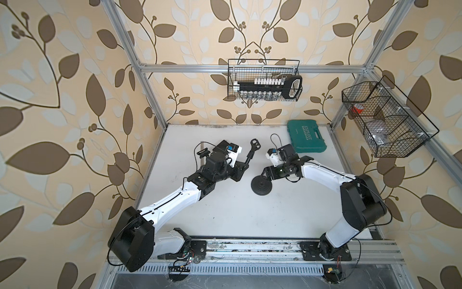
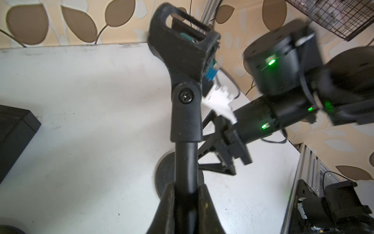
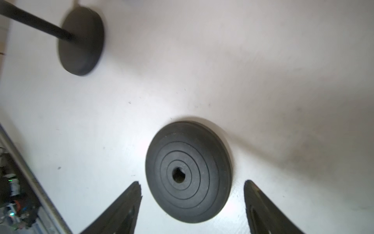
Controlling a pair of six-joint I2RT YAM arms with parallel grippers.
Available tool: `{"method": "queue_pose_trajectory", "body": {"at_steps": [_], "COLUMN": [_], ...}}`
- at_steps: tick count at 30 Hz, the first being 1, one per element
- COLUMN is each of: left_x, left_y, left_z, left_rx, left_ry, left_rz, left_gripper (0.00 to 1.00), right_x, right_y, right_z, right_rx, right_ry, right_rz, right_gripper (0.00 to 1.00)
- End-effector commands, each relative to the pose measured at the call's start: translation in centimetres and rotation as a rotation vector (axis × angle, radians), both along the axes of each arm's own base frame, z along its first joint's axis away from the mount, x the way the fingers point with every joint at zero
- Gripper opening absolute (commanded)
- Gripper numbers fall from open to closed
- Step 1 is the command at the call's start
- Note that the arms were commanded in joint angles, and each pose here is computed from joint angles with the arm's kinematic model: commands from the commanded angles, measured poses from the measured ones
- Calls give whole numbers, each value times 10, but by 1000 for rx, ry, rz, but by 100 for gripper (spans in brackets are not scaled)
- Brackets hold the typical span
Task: Assemble a microphone stand
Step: Move the microphone stand base to the center of the board, then hold the microphone stand pole at the microphone stand base.
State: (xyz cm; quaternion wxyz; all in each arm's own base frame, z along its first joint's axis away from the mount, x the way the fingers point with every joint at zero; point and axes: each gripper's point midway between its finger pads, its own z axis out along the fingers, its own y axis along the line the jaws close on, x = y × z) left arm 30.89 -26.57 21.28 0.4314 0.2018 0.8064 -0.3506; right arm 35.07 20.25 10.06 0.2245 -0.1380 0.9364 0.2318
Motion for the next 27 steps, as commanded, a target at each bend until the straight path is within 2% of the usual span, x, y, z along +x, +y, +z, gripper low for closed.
{"method": "queue_pose_trajectory", "body": {"at_steps": [1, 8, 14, 20, 27], "left_x": [16, 26, 22, 7, -3], "left_y": [-11, -30, -54, -70, -81], "left_z": [26, 21, 17, 19, 19], "left_rx": [-59, -98, -124, -78, -13], "left_ry": [-76, -70, -75, -146, -165], "left_rz": [-6, -53, -133, -173, -197], "left_gripper": [0, 0, 0, 0, 0], "right_x": [7, -14, -20, -20, -24], "right_y": [-1, -13, -8, -10, -5], "right_z": [56, 106, 124, 133, 133], "right_rx": [202, 412, 595, 653, 660], "right_ry": [-90, -181, -138, -121, -125], "right_rz": [-39, -123, -210, -298, -325], "right_gripper": [80, 65, 62, 52, 46]}}
